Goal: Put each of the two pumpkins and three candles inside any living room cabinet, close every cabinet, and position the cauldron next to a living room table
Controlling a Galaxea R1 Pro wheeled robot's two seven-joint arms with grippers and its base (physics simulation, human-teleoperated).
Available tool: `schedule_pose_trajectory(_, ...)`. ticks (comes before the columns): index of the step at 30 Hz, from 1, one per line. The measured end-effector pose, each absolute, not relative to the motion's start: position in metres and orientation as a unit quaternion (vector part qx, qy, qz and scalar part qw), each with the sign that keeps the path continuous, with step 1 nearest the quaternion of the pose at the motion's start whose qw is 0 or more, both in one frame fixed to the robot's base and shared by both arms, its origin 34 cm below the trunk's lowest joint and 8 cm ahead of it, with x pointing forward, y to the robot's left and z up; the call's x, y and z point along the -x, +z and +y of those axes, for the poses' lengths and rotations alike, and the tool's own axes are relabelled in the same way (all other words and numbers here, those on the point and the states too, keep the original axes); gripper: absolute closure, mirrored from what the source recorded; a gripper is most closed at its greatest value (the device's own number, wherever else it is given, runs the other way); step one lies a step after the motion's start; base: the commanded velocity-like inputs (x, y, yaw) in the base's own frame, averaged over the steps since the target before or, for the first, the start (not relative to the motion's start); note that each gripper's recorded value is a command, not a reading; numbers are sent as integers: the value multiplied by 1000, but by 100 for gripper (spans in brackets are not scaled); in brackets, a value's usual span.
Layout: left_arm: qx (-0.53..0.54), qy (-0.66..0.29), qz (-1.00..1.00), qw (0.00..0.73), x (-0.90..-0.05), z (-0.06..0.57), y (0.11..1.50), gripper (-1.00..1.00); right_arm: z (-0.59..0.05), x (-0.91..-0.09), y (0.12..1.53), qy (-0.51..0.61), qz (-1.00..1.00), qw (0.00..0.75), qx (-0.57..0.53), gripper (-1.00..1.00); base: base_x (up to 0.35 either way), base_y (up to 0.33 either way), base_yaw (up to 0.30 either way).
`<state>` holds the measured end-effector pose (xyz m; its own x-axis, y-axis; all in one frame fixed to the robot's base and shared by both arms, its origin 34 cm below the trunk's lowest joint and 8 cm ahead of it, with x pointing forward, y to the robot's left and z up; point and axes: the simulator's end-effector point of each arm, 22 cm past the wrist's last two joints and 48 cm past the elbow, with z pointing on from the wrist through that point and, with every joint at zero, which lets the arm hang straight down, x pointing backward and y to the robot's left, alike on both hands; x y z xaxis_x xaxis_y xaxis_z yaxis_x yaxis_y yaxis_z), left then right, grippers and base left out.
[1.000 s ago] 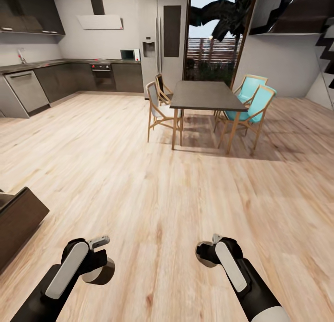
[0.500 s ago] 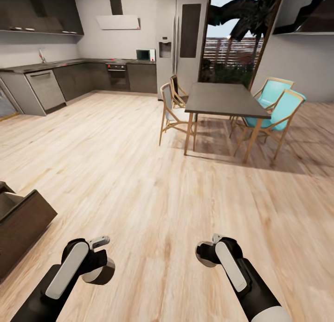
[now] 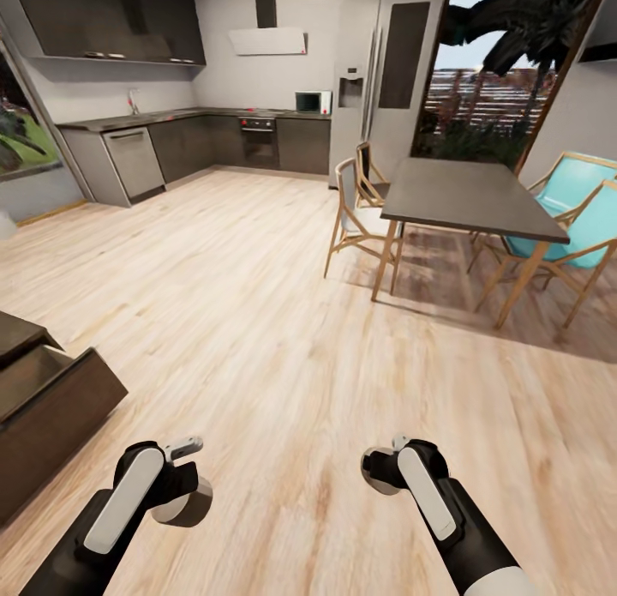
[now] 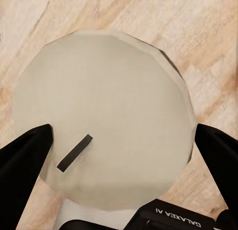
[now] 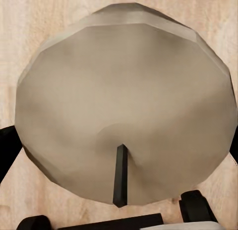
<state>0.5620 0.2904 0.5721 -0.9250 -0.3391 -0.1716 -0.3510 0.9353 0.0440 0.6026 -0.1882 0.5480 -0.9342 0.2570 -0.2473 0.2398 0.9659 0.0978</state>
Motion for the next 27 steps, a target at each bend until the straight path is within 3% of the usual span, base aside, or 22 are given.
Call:
schedule_pose_trajectory(17, 175, 38, 980, 81, -562, 291, 572, 100, -188, -603, 548, 34, 983, 130, -126, 100, 298, -28, 290)
schedule_pose_trajectory(27, 175, 39, 980, 81, -562, 291, 572, 100, -187, -602, 548, 34, 983, 130, -127, 100, 273, -120, 291)
